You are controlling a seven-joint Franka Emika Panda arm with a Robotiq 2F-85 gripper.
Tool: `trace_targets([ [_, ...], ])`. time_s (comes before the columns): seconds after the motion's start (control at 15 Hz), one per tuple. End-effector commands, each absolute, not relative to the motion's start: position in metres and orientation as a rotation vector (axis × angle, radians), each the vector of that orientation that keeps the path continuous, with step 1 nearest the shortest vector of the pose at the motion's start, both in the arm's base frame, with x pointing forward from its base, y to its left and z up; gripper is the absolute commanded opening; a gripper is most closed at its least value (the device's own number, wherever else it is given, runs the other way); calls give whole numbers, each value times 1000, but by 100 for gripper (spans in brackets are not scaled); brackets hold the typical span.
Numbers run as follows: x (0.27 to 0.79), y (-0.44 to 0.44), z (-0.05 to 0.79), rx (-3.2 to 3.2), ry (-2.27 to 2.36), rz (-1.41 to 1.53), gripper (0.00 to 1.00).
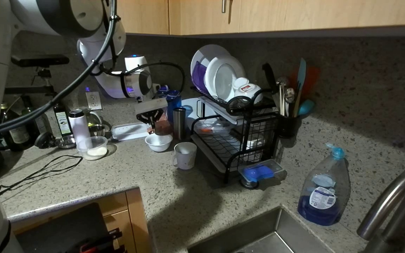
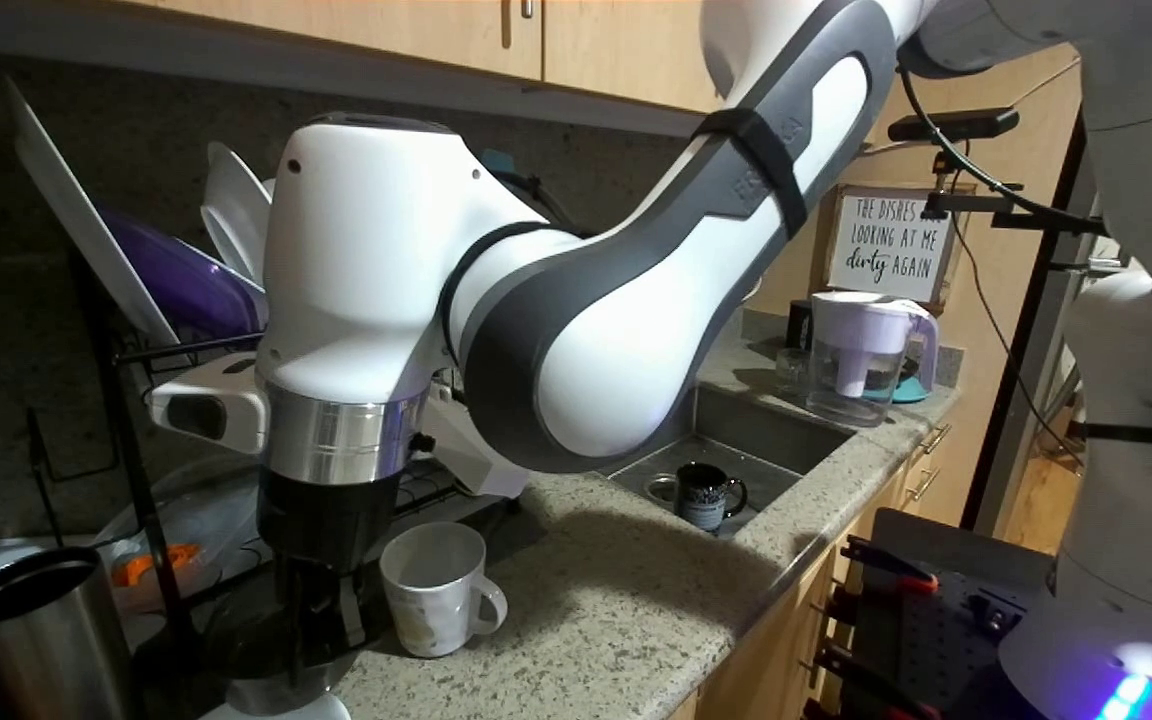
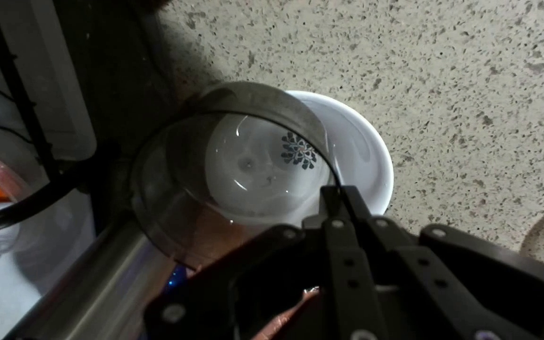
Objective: Take the white and the black bowls and place them on the counter
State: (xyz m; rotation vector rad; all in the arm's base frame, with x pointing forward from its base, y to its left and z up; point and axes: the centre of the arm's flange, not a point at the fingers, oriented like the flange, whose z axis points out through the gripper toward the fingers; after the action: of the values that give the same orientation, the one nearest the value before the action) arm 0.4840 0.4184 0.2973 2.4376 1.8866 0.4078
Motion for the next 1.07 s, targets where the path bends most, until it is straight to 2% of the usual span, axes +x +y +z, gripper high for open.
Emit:
trace_targets([
  [0.0,469,427,297,2411,1907,434,3],
  [1.0,371,471,272,2213,2144,450,2],
])
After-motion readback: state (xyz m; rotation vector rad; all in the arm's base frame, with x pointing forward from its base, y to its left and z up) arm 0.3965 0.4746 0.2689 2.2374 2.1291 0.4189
